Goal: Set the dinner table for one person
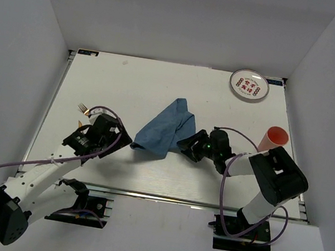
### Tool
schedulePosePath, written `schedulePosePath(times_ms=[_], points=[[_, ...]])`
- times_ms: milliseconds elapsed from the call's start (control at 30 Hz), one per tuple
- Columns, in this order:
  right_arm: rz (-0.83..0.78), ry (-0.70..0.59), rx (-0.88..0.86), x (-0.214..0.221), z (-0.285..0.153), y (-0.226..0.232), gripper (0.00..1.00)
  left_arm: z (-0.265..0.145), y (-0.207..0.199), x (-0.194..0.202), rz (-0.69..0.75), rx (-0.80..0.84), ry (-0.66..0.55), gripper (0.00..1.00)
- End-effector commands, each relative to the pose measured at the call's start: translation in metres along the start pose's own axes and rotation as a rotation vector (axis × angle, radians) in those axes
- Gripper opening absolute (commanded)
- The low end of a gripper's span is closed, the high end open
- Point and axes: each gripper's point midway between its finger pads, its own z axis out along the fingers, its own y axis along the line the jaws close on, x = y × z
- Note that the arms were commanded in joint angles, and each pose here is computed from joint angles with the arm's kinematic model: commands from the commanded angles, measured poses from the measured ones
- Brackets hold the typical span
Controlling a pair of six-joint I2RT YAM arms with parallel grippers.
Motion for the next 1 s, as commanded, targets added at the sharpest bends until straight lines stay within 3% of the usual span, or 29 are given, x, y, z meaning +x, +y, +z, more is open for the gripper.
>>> schedulePosePath(times_ms=[0,133,200,333,367,400,467,500,533,567,600,633,667,733,833,867,933,967], points=[[0.012,-0.061,-0.027,-0.012,0.009,0.011,0.56,-0.020,-0.004,-0.025,0.042,-0.031,-0.081,0.98],[0.008,-0.073,-0.010,-0.014,0.010,0.011,0.24,-0.040,-0.018,-0.047,0.075,-0.012,-0.131,0.98],[-0.021,-0.108,0.006,-0.019,0.001,0.016,0.00,-0.048,-0.029,-0.057,0.118,0.013,-0.152,0.98],[-0.075,-0.192,0.108,-0.039,-0.013,0.015,0.00,-0.044,-0.045,-0.060,0.187,0.031,-0.118,0.98],[-0.108,-0.214,0.100,-0.045,-0.022,0.031,0.00,-0.039,-0.054,-0.061,0.197,0.041,-0.105,0.98],[-0.200,-0.336,0.109,-0.076,-0.029,0.058,0.00,-0.038,-0.062,-0.057,0.200,0.068,-0.078,0.98],[-0.322,-0.361,0.165,-0.093,-0.038,0.078,0.00,-0.036,-0.079,-0.062,0.194,0.119,-0.085,0.98],[-0.485,-0.398,0.102,-0.115,-0.046,0.139,0.00,-0.037,-0.085,-0.065,0.191,0.135,-0.092,0.98],[-0.553,-0.400,0.130,-0.124,-0.047,0.158,0.00,-0.040,-0.093,-0.072,0.182,0.154,-0.113,0.98],[-0.612,-0.303,0.251,-0.122,-0.034,0.142,0.00,-0.045,-0.100,-0.087,0.158,0.163,-0.145,0.98],[-0.750,-0.346,0.166,-0.136,-0.046,0.215,0.00,-0.048,-0.105,-0.094,0.144,0.163,-0.164,0.98],[-0.808,-0.313,0.169,-0.135,-0.044,0.230,0.00,-0.052,-0.104,-0.099,0.133,0.143,-0.179,0.98],[-0.841,-0.184,0.222,-0.120,-0.027,0.216,0.00,-0.057,-0.107,-0.108,0.122,0.137,-0.206,0.98],[-0.895,-0.164,0.188,-0.114,-0.028,0.244,0.00,-0.066,-0.110,-0.119,0.103,0.131,-0.246,0.98],[-0.882,-0.185,0.160,-0.103,-0.040,0.237,0.00,-0.066,-0.104,-0.116,0.092,0.139,-0.255,0.98],[-0.859,-0.139,0.229,-0.094,-0.031,0.188,0.00,-0.064,-0.102,-0.113,0.091,0.143,-0.251,0.98],[-0.840,-0.205,0.201,-0.095,-0.041,0.177,0.00,-0.051,-0.093,-0.099,0.095,0.144,-0.224,0.98],[-0.811,-0.175,0.276,-0.088,-0.038,0.133,0.00,-0.045,-0.090,-0.094,0.094,0.140,-0.211,0.98]])
